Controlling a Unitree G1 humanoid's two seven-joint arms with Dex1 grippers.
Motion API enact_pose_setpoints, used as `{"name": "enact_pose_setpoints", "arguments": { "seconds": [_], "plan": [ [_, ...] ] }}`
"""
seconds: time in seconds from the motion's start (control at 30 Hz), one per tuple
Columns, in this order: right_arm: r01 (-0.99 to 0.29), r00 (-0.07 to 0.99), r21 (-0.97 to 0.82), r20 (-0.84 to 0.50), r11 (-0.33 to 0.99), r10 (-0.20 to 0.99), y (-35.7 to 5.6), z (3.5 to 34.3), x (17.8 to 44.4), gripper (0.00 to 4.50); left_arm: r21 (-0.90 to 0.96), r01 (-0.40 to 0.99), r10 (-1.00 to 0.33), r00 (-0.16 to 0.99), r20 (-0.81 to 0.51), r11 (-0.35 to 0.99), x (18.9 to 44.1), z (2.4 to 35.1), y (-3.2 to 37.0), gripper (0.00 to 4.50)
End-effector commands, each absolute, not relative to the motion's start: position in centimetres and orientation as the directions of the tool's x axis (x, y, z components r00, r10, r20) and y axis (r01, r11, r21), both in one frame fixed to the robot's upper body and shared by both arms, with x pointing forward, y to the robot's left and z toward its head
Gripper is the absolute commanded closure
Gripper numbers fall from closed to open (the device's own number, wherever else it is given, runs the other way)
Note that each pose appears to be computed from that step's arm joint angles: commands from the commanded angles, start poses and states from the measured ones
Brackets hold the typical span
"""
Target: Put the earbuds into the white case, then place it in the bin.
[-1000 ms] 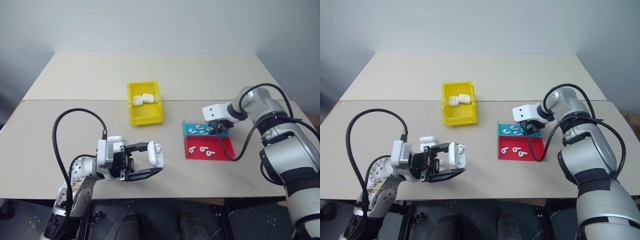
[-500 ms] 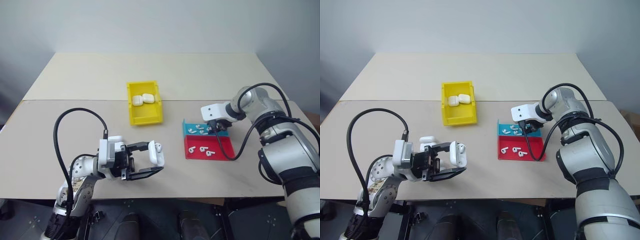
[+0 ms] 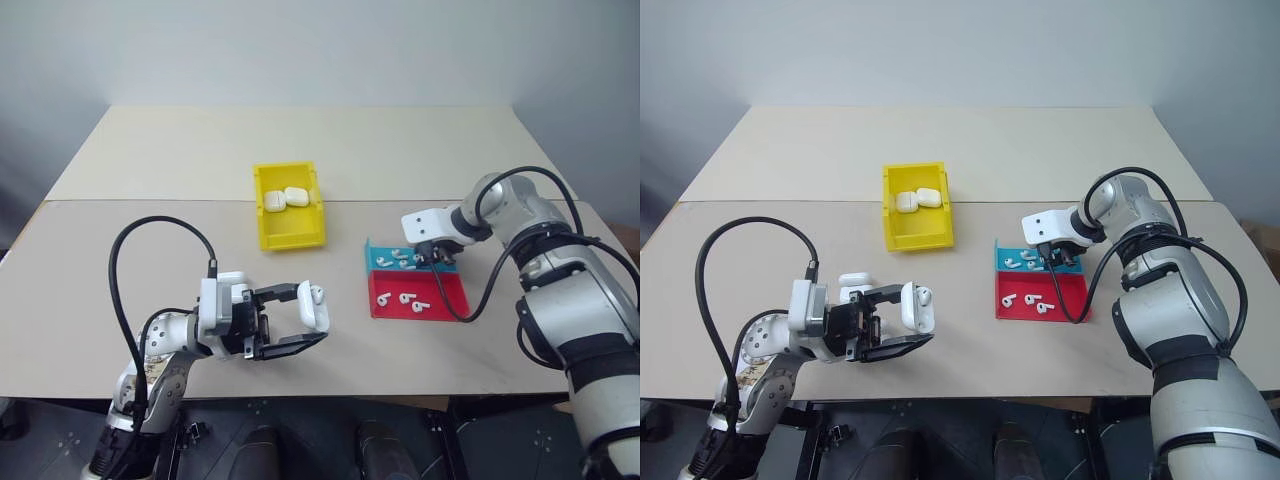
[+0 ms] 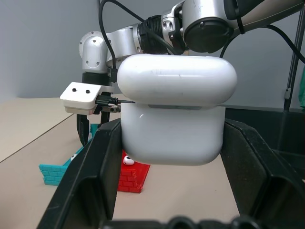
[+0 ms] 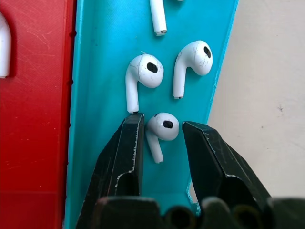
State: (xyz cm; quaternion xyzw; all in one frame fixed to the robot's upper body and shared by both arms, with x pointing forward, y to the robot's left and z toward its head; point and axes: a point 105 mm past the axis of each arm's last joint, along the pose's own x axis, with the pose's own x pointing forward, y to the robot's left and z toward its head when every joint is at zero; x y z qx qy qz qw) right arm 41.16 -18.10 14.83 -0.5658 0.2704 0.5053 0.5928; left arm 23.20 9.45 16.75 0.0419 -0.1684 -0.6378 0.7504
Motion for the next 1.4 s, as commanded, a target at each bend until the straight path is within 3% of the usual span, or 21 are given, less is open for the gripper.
{"name": "enact_pose_setpoints", "arguments": {
  "seconds": [0.03, 0.17, 0.27, 0.6, 0.87, 0.97, 1.1, 1.23, 1.3, 1.4],
  "plan": [
    [-0.891, 0.375, -0.431, -0.874, -0.140, 0.308, -18.2, 16.0, 41.4, 2.86, 0.320, 0.932, -0.972, 0.107, 0.210, 0.172, 22.9, 17.6, 9.1, 1.70],
    [-0.894, 0.369, -0.425, -0.879, -0.145, 0.302, -18.3, 15.8, 41.4, 2.86, 0.321, 0.931, -0.971, 0.109, 0.211, 0.174, 23.0, 17.6, 9.1, 1.70],
    [-0.895, 0.362, -0.419, -0.883, -0.154, 0.297, -18.4, 15.7, 41.3, 3.37, 0.321, 0.931, -0.972, 0.109, 0.210, 0.174, 23.0, 17.6, 9.1, 1.70],
    [-0.890, 0.378, -0.431, -0.879, -0.145, 0.292, -18.6, 15.7, 41.4, 3.37, 0.322, 0.930, -0.971, 0.110, 0.212, 0.176, 23.0, 17.6, 9.0, 1.70],
    [-0.839, 0.478, -0.541, -0.780, -0.053, 0.403, -18.7, 20.5, 41.9, 3.37, 0.325, 0.928, -0.962, 0.101, 0.255, 0.184, 23.1, 18.7, 8.8, 1.70],
    [-0.805, 0.535, -0.591, -0.680, 0.057, 0.501, -19.1, 23.6, 41.8, 3.37, 0.328, 0.927, -0.958, 0.092, 0.270, 0.182, 23.3, 19.3, 8.5, 1.70],
    [-0.749, 0.590, -0.600, -0.411, 0.282, 0.695, -19.2, 28.4, 39.6, 3.37, 0.323, 0.932, -0.951, 0.064, 0.301, 0.165, 23.5, 20.3, 7.9, 1.70],
    [-0.712, 0.552, -0.547, -0.047, 0.440, 0.833, -18.2, 32.8, 33.8, 3.37, 0.319, 0.937, -0.945, 0.036, 0.325, 0.145, 23.8, 21.2, 7.1, 1.70],
    [-0.706, 0.482, -0.492, 0.193, 0.509, 0.855, -18.3, 35.4, 29.4, 3.37, 0.318, 0.938, -0.944, 0.023, 0.330, 0.135, 24.2, 21.7, 6.5, 1.70],
    [-0.730, 0.398, -0.445, 0.340, 0.518, 0.852, -17.9, 36.4, 25.0, 3.37, 0.313, 0.942, -0.938, 0.005, 0.347, 0.121, 24.6, 22.4, 5.8, 1.70]
  ]
}}
